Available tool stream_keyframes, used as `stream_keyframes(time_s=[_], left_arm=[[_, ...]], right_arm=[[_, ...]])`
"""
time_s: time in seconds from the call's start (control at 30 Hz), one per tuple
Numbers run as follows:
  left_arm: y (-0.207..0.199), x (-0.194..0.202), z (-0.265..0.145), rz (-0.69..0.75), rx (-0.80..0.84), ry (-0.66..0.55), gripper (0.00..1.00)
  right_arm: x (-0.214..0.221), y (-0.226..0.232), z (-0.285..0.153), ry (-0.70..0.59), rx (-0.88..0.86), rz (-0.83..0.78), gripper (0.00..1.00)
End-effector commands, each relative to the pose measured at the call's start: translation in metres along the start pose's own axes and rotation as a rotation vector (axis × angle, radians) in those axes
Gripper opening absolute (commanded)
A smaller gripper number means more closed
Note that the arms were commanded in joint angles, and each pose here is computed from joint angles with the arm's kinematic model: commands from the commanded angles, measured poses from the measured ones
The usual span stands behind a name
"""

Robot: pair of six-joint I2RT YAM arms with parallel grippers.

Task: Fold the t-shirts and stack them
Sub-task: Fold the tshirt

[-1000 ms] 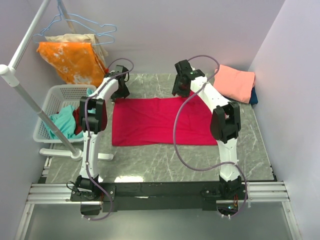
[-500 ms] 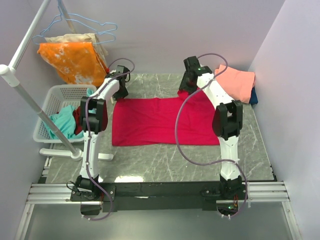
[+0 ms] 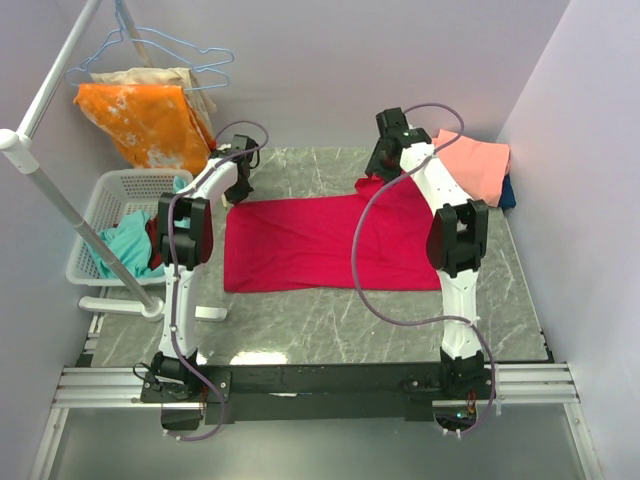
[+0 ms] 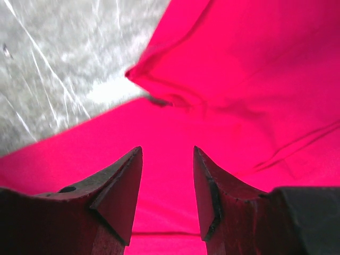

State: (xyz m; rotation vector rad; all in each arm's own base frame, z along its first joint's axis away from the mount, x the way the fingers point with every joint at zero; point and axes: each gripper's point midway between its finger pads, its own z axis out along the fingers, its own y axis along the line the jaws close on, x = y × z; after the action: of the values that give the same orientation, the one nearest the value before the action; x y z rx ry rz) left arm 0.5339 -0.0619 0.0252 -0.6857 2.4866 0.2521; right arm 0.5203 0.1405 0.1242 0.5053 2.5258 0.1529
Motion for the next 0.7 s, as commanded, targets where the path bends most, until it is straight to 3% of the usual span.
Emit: stream_keyframes(time_s=[0.0,0.13,0.33,0.47,0.67], left_arm=[[0.017,0.008,-0.017,0.024,-0.043,0.027,0.08],[0.010,0.006,-0.027,0.031,-0.018,0.014,0.01],[-0.003,0.003,-0.042,0.053,0.027,-0.005,0.01],[-0.015,0.003,-0.050,0.073,0.069,-0.015,0.01],[-0.023,0.007,-0.061,0.096,0.098,-0.020,0.01]], right_arm=[[-0.040,-0.016,0.011,-0.096,0.026,0.072,0.50],[-0.062,-0.030,0.032,-0.149,0.022,0.143,0.50],[-0.078,-0.049,0.070,-0.146,0.005,0.252,0.50],[-0.090,-0.050,0.085,-0.169,-0.094,0.341,0.50],[-0.135,-0.033,0.085,-0.293,-0.199,0.348,0.50]])
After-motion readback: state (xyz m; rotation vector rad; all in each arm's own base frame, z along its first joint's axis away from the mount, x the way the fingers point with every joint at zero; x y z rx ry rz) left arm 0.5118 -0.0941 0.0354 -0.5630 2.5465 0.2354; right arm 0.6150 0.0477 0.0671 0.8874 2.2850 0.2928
